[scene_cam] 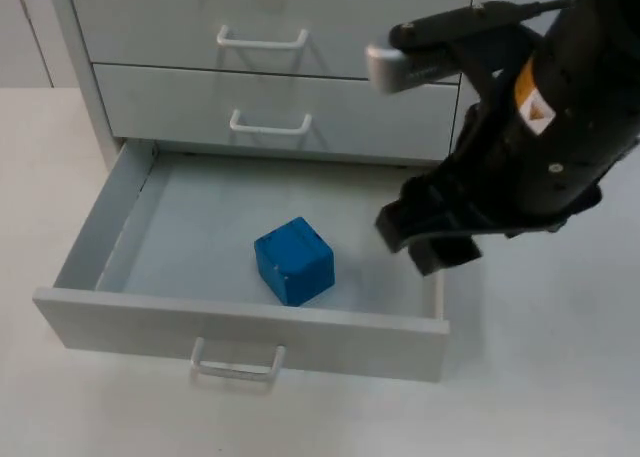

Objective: Open the drawer with the left hand, place the block into the drawer with the right hand, then close the drawer with the left hand.

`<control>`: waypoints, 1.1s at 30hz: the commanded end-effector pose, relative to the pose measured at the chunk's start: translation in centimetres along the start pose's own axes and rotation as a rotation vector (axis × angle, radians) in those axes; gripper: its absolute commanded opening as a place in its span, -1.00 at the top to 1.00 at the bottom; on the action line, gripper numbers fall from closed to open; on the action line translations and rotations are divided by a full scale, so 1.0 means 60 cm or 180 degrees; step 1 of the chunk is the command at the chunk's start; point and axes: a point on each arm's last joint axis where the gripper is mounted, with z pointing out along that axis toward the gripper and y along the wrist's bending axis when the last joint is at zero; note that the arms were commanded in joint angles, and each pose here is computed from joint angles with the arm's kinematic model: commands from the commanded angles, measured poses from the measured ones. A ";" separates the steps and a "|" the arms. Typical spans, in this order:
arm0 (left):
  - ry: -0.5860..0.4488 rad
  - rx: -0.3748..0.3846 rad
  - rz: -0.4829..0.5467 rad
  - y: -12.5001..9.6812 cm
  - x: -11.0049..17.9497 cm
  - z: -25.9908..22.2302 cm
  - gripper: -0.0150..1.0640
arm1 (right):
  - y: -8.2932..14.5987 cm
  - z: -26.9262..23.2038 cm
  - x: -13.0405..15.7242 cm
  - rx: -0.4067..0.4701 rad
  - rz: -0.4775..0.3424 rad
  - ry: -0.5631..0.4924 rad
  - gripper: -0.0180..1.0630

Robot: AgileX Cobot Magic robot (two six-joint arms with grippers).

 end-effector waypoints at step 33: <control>-0.0099 -0.0013 -0.0022 0.000 -0.002 -0.001 -0.98 | -0.374 -0.147 0.141 0.0541 0.1627 0.0097 -0.23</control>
